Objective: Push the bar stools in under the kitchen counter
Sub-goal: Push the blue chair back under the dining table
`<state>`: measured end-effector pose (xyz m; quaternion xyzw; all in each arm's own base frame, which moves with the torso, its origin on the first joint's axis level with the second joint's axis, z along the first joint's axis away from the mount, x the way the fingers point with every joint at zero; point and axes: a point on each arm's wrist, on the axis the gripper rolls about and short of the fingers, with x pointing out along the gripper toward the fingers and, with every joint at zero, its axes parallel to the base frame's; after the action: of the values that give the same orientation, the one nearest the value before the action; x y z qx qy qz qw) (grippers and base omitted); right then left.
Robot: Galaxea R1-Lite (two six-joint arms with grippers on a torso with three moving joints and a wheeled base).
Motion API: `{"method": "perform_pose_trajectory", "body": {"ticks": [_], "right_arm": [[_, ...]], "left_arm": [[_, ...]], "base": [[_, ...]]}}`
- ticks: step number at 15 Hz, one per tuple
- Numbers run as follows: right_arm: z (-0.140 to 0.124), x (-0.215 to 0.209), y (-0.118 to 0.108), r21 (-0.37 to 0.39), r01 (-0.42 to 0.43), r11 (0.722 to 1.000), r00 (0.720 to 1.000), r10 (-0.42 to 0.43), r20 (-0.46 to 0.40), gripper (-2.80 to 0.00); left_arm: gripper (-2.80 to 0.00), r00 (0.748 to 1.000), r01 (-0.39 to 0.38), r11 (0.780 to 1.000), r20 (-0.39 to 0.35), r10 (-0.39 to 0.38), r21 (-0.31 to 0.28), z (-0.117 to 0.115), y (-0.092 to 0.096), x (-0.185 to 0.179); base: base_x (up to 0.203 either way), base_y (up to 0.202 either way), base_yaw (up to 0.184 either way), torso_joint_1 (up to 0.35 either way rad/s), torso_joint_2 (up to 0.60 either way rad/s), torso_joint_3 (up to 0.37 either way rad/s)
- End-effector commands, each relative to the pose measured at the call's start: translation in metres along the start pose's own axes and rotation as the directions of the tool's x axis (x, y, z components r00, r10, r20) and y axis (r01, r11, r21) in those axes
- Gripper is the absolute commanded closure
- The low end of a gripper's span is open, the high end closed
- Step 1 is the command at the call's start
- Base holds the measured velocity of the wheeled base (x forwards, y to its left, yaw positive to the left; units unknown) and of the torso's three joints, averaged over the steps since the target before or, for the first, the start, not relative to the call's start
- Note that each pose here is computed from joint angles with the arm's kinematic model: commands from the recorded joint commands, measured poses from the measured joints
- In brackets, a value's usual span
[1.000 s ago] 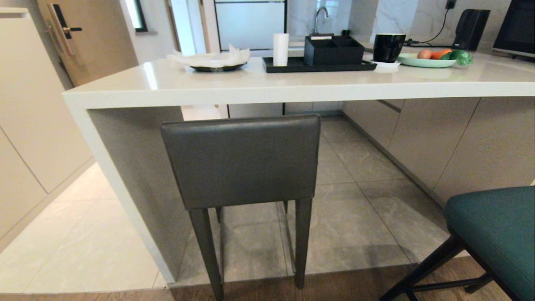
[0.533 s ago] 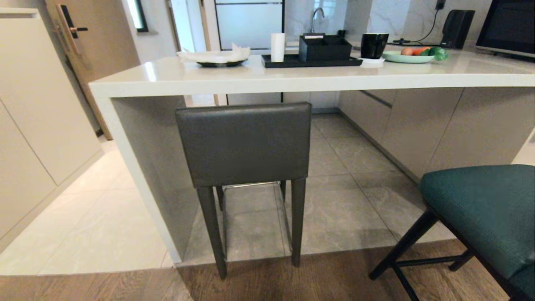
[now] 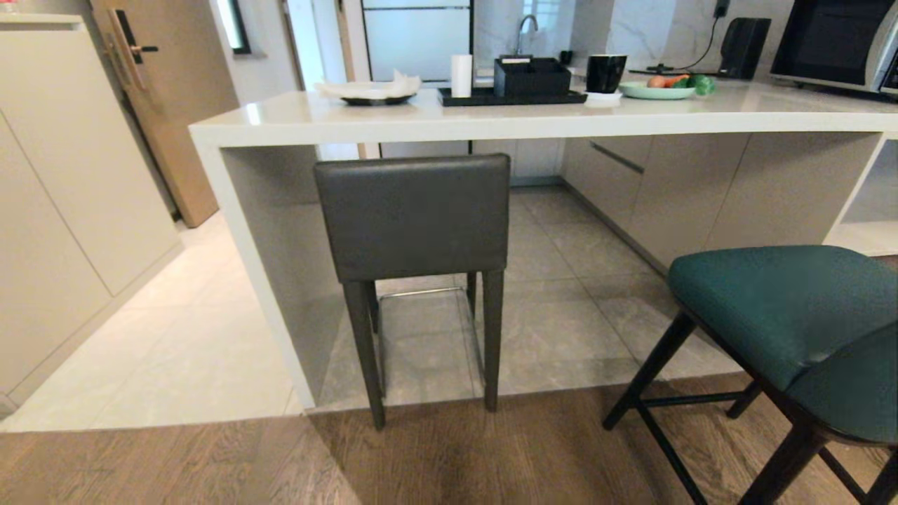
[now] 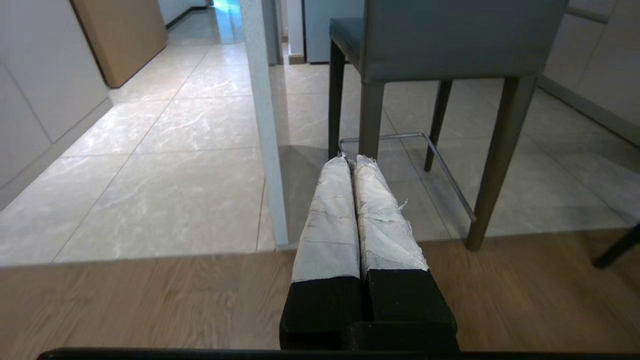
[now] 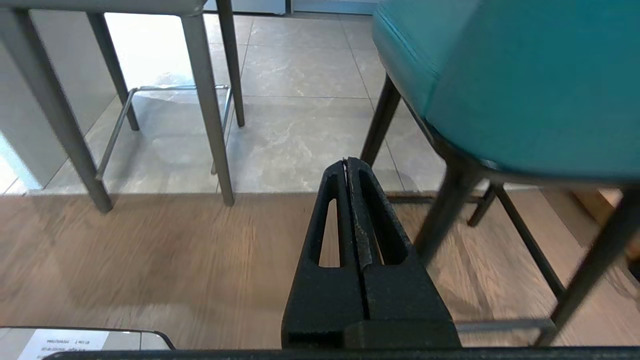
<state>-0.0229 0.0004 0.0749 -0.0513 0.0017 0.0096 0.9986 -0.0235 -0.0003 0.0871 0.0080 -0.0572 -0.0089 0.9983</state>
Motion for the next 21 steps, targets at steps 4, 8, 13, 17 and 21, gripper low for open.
{"method": "perform_pose_trajectory", "body": {"ticks": [4,8,13,17,21], "right_arm": [[-0.0009,0.0003,0.0001,0.0,-0.001,1.0,1.0,0.001,-0.005,0.0],[-0.0009,0.0003,0.0001,0.0,-0.001,1.0,1.0,0.001,-0.005,0.0],[-0.0009,0.0003,0.0001,0.003,-0.001,1.0,1.0,0.001,-0.005,0.0],[-0.0009,0.0003,0.0001,0.003,-0.001,1.0,1.0,0.001,-0.005,0.0],[-0.0008,0.0003,0.0001,0.005,-0.001,1.0,1.0,0.001,-0.005,0.0]], "left_arm": [[0.0,0.999,0.0,1.0,-0.041,0.0,-0.001,-0.0113,-0.0001,0.0021],[0.0,0.999,-0.003,1.0,-0.042,0.003,0.001,-0.0115,-0.0002,0.0021],[0.0,0.999,-0.002,1.0,-0.042,0.002,0.0,-0.0115,-0.0002,0.0021],[0.0,0.999,-0.001,1.0,-0.042,0.001,0.0,-0.0115,-0.0002,0.0021],[0.0,0.999,-0.001,1.0,-0.042,0.001,0.0,-0.0115,-0.0002,0.0021]], "base": [[-0.07,0.0,0.002,-0.001,0.0,0.002],[0.0,0.0,0.0,0.0,0.0,0.0],[-0.001,-0.09,-0.001,0.002,0.0,0.001],[0.0,-0.194,0.003,0.002,0.0,0.003],[0.0,-0.196,0.002,0.001,0.0,0.002]]}}
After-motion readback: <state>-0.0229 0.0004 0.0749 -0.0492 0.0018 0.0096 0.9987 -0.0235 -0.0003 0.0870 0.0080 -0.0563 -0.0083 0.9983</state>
